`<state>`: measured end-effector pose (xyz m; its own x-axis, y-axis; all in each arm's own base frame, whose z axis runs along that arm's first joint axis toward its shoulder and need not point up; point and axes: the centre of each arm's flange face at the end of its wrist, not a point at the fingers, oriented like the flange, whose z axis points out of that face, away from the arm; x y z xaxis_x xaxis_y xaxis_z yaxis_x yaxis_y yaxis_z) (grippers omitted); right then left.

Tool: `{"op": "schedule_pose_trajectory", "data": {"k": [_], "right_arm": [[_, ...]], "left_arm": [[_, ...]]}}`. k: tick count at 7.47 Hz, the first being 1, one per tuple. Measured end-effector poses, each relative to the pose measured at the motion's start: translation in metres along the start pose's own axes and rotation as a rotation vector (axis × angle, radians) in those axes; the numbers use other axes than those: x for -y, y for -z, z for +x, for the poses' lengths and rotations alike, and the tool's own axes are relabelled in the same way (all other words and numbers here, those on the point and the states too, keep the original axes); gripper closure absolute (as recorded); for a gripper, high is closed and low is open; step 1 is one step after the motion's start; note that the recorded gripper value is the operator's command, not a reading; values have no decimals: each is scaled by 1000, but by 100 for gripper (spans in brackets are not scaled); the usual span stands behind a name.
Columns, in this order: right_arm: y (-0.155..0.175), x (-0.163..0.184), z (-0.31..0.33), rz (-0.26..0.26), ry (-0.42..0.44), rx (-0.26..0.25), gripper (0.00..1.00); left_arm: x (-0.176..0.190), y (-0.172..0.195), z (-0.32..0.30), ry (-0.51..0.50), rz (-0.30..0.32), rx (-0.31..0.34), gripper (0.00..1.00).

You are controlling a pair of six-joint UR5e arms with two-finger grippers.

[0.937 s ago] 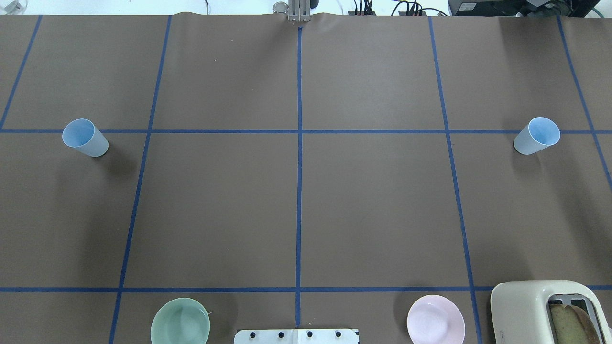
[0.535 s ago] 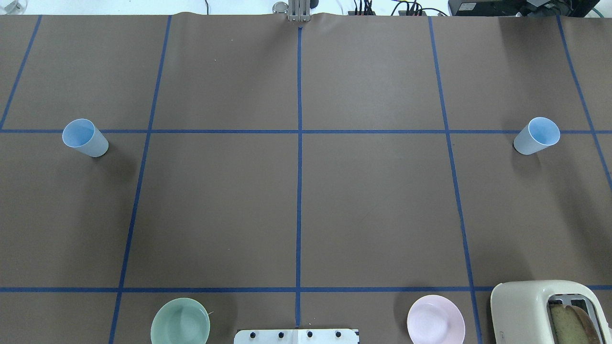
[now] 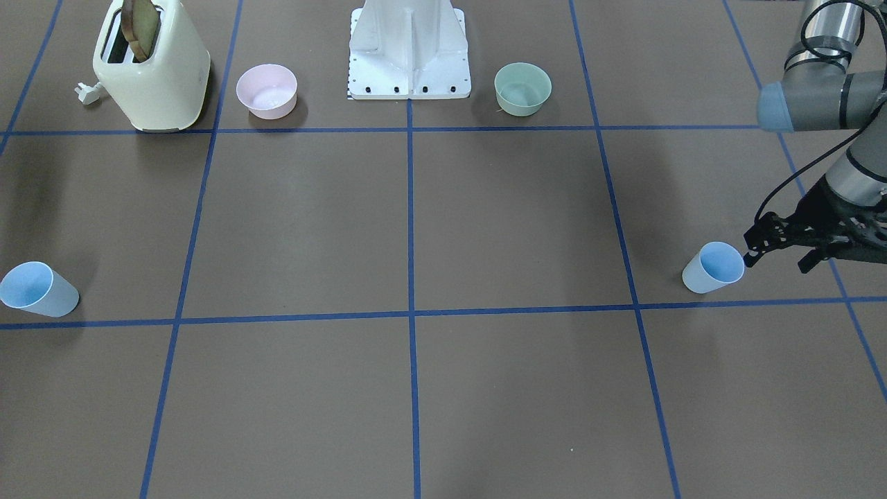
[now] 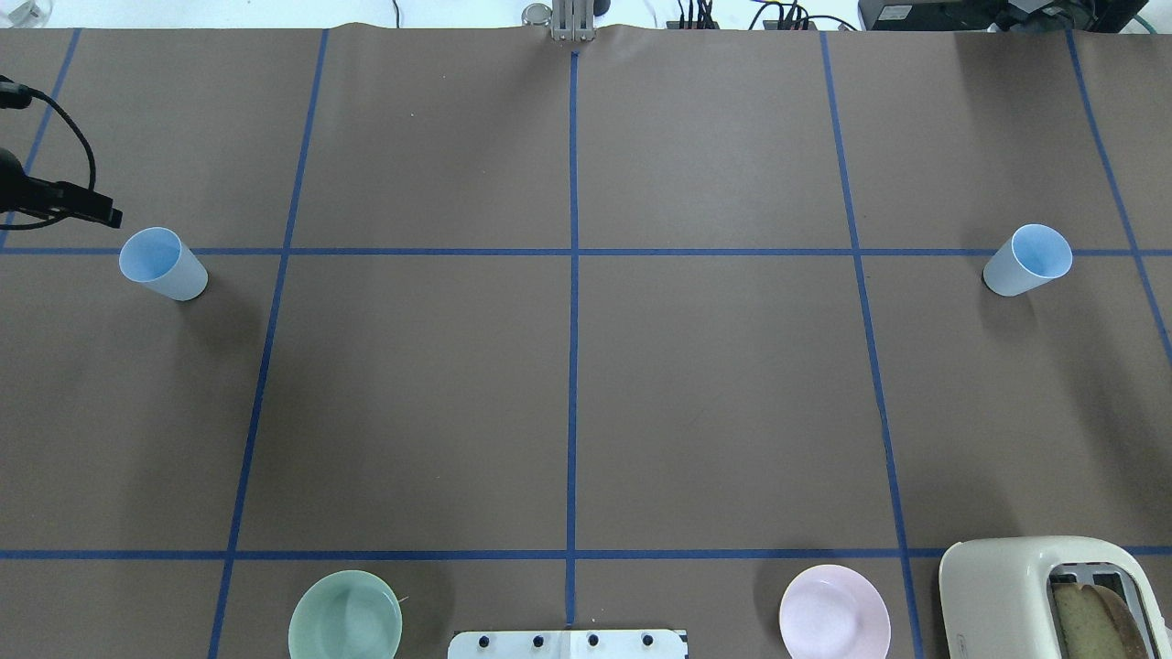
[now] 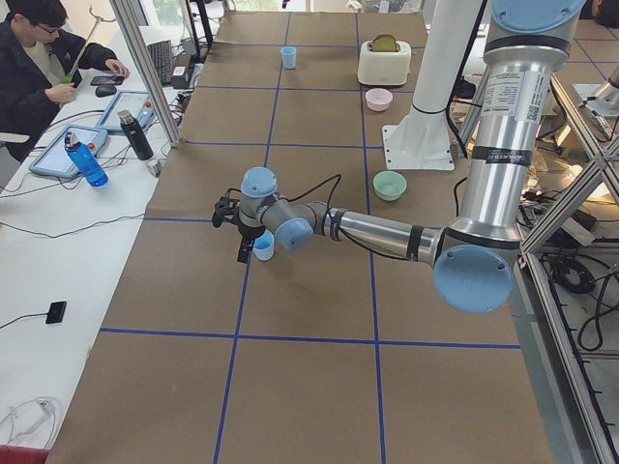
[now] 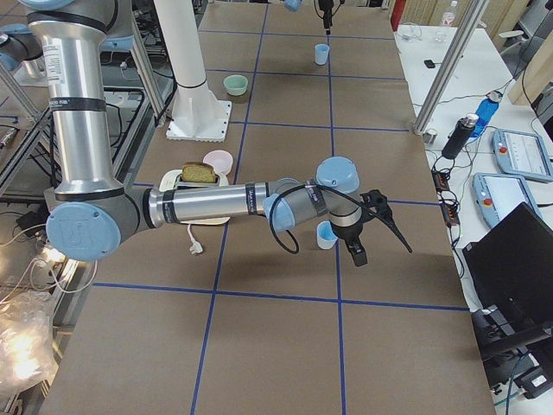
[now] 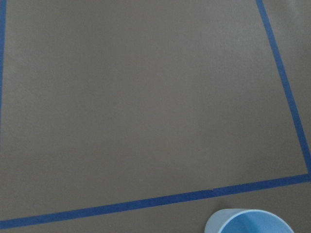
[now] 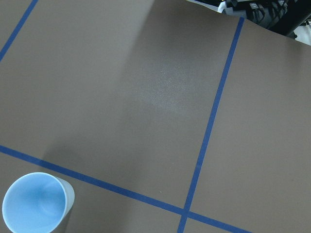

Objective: Stack blue cups with both arms
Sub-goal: 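Reach the left gripper down to the light blue cup on its side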

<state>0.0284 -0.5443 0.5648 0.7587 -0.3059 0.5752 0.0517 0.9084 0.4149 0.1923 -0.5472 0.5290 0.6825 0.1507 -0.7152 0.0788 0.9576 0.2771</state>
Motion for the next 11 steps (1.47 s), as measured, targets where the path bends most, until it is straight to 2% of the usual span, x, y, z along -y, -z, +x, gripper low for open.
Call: {"op": "schedule_pose_trajectory", "data": {"k": [1, 2, 5, 7, 9, 10, 11], "right_arm": [[-1, -1, 0, -2, -1, 0, 0], [-1, -1, 0, -3, -1, 0, 0], [-1, -2, 1, -3, -3, 0, 0], [-1, -2, 1, -3, -3, 0, 0], [-1, -2, 1, -3, -3, 0, 0], [-1, -2, 1, -3, -3, 0, 0], [-1, -1, 1, -3, -4, 1, 0]], "left_arm": [[-6, -12, 13, -17, -9, 9, 78], [-11, -22, 23, -35, -17, 17, 100], [-18, -29, 33, -69, -25, 16, 100], [-13, -9, 54, -86, -23, -16, 100], [19, 42, 121, -59, -49, -18, 100], [40, 65, 172, -28, -65, -16, 100], [48, 73, 236, 6, -87, -29, 100]]}}
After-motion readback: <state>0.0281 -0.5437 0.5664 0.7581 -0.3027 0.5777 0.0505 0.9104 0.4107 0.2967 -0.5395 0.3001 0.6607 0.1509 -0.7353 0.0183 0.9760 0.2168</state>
